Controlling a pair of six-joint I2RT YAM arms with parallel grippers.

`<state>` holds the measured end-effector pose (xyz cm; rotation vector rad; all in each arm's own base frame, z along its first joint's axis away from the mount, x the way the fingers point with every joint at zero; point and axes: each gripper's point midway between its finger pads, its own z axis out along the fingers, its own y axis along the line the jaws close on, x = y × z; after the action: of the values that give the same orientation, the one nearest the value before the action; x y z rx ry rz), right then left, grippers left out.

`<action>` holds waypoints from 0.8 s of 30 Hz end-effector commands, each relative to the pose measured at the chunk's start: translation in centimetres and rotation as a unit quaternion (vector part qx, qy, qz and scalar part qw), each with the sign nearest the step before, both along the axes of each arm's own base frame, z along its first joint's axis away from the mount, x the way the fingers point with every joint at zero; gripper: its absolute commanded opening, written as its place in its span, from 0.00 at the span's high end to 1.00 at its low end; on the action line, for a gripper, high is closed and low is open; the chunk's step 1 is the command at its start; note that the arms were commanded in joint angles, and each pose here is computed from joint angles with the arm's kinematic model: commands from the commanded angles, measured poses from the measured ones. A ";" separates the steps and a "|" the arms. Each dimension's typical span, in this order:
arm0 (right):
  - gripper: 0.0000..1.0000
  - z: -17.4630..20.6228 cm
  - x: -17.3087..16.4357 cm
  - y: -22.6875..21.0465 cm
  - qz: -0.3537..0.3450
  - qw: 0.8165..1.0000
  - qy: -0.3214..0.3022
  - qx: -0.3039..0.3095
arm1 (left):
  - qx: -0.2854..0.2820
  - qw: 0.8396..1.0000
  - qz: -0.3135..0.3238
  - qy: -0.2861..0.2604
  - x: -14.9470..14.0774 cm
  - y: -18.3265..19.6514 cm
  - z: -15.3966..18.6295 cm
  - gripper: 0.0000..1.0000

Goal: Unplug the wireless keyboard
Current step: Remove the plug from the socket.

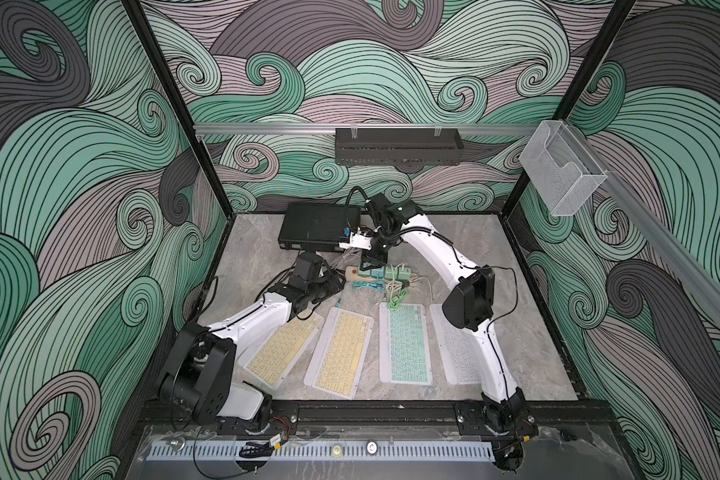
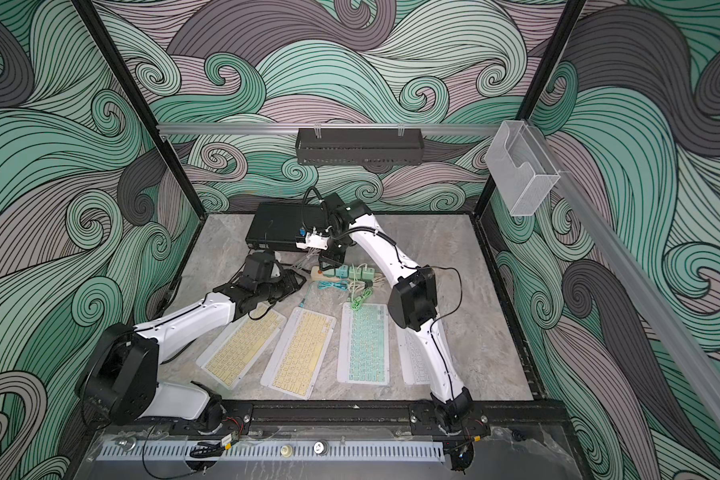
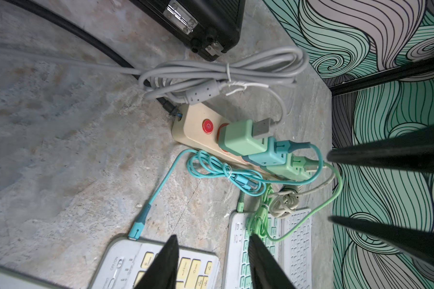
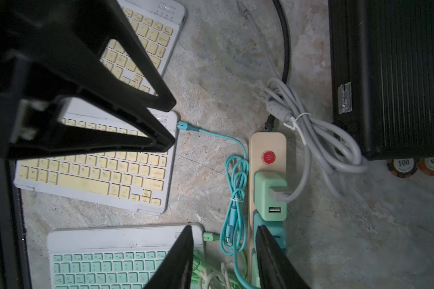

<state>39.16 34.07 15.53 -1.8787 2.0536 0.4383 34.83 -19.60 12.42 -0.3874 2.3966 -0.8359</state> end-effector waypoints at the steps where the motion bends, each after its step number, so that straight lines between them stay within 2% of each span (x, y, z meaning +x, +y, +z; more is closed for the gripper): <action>1: 0.54 -1.9 0.6 -1.0 -0.010 0.999 0.002 -0.041 | 0.008 1.000 -0.001 -0.013 1.2 -0.4 0.8 0.57; 10: 0.51 -4.5 2.1 -0.8 -0.015 0.998 -0.003 -0.063 | 0.020 1.000 0.002 0.005 2.6 -0.9 -0.3 0.68; 24: 0.50 -8.9 3.0 -0.8 -0.011 0.994 -0.008 -0.112 | 0.035 0.999 0.011 0.023 3.7 -0.7 -2.5 0.69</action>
<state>42.62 33.42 7.34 -1.9257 2.1911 0.2051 37.49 -20.34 9.37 -0.4152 2.4698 -0.7588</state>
